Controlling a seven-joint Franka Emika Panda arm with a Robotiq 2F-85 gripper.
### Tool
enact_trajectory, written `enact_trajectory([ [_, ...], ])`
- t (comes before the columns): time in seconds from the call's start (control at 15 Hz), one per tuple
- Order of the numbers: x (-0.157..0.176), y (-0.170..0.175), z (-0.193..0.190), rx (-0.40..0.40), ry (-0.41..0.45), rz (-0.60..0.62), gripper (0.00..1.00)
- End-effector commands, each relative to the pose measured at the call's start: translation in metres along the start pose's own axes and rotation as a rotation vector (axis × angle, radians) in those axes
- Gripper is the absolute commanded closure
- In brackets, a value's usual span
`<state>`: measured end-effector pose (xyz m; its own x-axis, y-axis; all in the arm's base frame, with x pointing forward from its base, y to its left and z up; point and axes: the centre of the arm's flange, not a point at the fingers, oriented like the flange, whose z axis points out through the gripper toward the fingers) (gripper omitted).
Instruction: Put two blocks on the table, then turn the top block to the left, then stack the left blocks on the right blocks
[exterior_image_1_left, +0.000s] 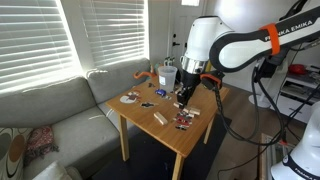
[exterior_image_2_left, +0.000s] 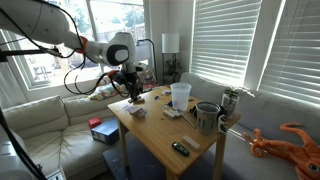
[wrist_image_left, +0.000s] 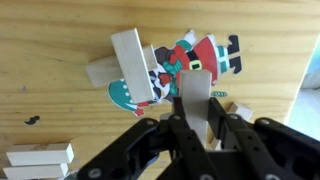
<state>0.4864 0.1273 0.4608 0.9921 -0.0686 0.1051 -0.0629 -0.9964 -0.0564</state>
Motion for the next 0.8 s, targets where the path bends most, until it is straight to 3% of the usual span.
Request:
enact_trajectory([
  [0.0,-0.005,0.004,-0.002,0.012,0.010,0.012,0.71],
  [0.27,-0.016,0.012,-0.011,0.032,0.043,0.037,0.71],
  [0.33,-0.015,0.014,-0.009,0.028,0.030,0.024,0.93],
  [0.73,-0.018,0.051,-0.003,-0.012,0.004,-0.029,0.93],
])
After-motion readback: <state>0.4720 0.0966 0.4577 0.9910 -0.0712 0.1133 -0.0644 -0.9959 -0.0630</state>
